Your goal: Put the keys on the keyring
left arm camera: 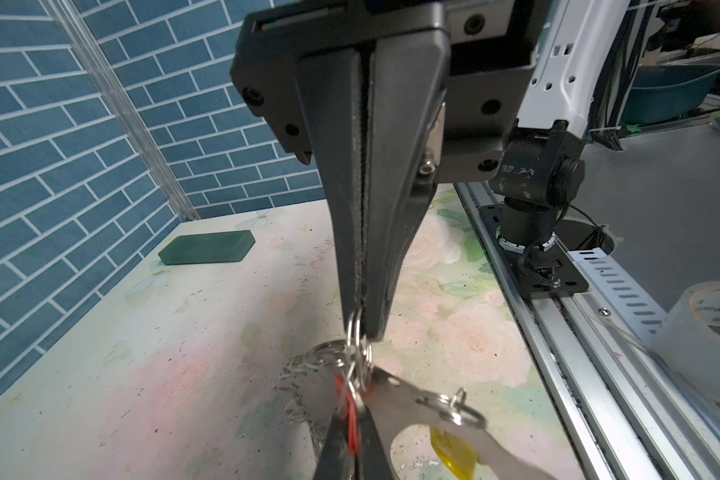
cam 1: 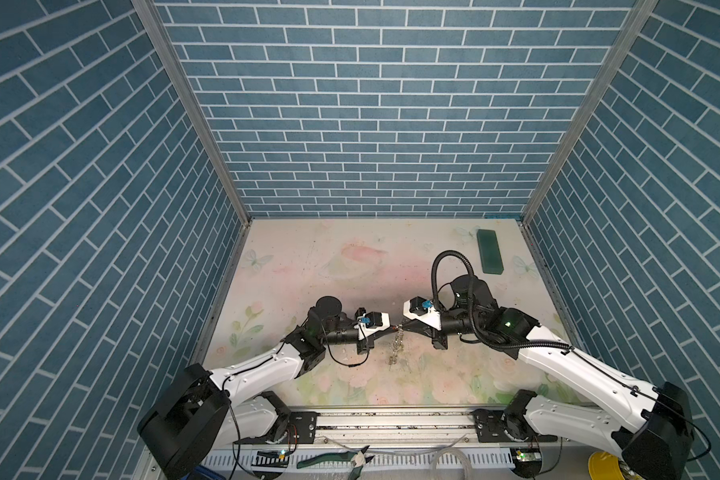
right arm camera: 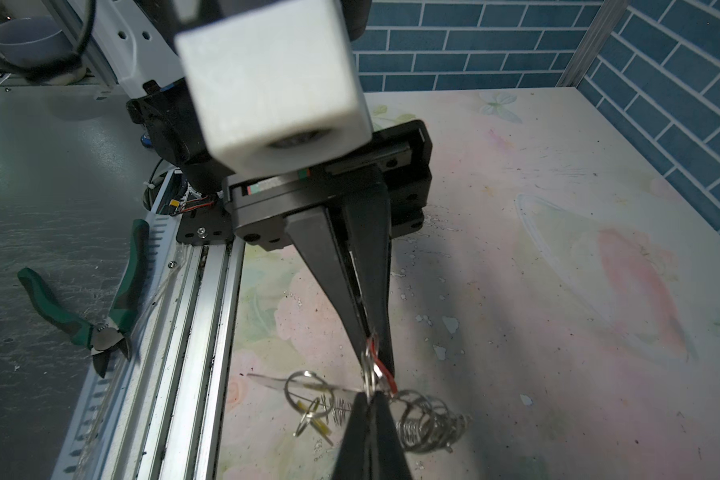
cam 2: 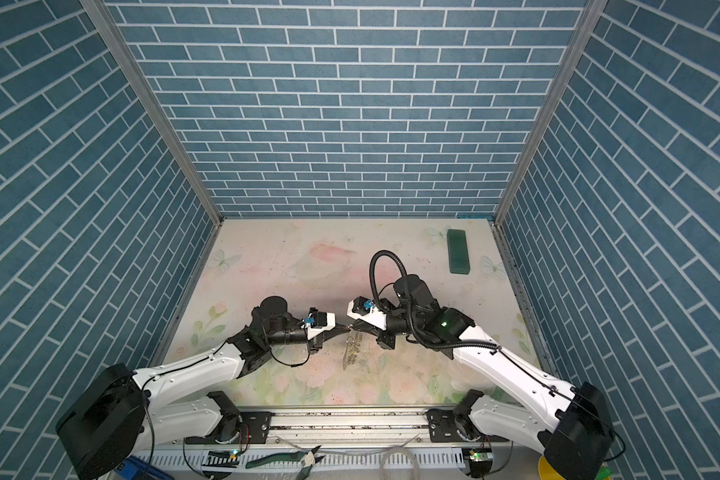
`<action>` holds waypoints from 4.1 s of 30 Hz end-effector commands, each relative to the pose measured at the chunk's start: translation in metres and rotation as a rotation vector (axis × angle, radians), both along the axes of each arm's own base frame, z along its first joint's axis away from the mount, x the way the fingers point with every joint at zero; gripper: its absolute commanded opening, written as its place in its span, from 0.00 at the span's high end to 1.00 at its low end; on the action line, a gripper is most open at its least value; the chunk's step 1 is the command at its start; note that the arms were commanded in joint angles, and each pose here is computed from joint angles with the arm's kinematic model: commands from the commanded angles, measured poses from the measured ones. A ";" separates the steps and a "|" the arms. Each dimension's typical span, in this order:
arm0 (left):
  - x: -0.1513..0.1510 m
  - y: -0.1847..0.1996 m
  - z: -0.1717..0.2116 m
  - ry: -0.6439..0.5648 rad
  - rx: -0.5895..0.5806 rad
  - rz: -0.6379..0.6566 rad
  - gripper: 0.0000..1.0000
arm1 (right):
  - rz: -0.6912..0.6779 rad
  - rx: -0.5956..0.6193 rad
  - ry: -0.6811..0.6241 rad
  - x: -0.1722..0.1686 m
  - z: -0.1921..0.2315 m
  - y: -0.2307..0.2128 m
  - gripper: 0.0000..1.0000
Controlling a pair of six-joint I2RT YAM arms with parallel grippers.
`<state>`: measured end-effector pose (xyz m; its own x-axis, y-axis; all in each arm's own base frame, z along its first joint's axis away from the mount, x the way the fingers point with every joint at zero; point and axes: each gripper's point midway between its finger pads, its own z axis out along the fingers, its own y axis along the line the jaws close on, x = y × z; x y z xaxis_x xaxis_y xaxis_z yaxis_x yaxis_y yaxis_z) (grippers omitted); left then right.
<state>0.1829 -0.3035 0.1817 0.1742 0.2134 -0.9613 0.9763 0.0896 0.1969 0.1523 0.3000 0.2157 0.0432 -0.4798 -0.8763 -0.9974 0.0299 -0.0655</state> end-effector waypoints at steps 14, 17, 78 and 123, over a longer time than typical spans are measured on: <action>0.015 0.004 -0.011 -0.059 0.041 0.090 0.98 | -0.165 0.244 0.042 0.030 0.031 0.007 1.00; 0.016 0.004 -0.011 -0.065 0.037 0.093 0.97 | -0.198 0.264 0.049 0.035 0.031 0.007 1.00; -0.009 0.007 0.015 -0.032 0.135 -0.067 1.00 | 0.048 0.098 -0.078 -0.003 -0.001 -0.008 0.75; 0.004 0.008 0.027 0.096 -0.006 -0.025 0.84 | -0.009 0.314 -0.099 0.004 0.012 0.003 1.00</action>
